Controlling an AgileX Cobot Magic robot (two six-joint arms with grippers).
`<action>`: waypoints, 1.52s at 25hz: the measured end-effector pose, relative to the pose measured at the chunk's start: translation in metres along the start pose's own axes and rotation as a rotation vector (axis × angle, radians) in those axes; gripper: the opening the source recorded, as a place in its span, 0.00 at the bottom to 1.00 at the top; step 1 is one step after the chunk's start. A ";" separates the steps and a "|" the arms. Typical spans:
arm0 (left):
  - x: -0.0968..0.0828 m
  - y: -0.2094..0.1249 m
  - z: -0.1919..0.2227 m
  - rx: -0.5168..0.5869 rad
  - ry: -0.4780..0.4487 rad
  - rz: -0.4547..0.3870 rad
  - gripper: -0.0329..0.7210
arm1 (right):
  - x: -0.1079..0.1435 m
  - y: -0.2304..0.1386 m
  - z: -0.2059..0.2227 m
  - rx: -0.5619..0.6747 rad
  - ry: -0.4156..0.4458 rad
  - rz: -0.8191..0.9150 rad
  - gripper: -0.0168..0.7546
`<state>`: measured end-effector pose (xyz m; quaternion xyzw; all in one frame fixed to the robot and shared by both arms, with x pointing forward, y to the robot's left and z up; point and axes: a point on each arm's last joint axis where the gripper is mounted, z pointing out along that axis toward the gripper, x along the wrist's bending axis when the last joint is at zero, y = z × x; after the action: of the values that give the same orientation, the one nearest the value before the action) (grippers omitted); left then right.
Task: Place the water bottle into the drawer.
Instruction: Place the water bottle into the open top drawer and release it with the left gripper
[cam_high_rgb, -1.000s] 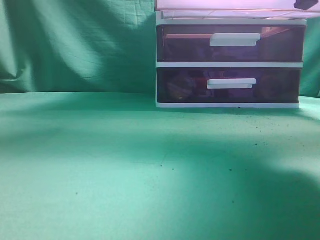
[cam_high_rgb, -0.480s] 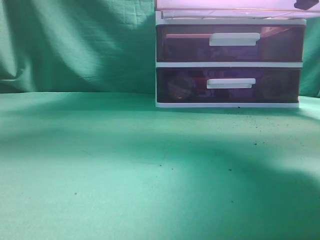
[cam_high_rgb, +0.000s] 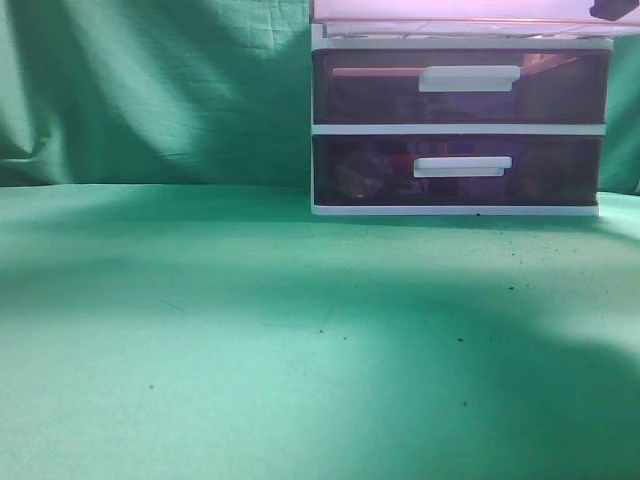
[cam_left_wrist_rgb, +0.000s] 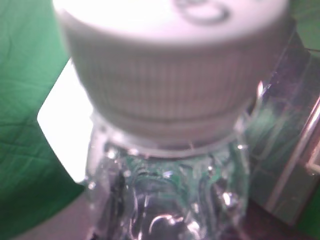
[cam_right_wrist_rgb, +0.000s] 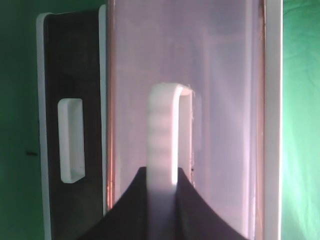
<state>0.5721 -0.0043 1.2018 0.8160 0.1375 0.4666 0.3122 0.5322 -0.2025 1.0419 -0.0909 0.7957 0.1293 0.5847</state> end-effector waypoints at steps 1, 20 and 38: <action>-0.003 -0.001 0.004 0.001 -0.004 0.016 0.44 | 0.000 0.000 0.000 0.000 0.001 0.000 0.12; -0.034 -0.018 0.064 -0.008 -0.004 0.032 0.44 | 0.003 0.008 -0.001 -0.019 0.026 0.000 0.12; -0.043 -0.001 0.082 -0.306 -0.012 -0.105 0.80 | 0.006 0.014 -0.002 -0.032 0.057 0.027 0.12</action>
<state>0.6193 -0.0575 1.1418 0.7534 0.1052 0.4603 0.4576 0.5247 -0.1898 1.0382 -0.0932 0.8112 0.1470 0.5583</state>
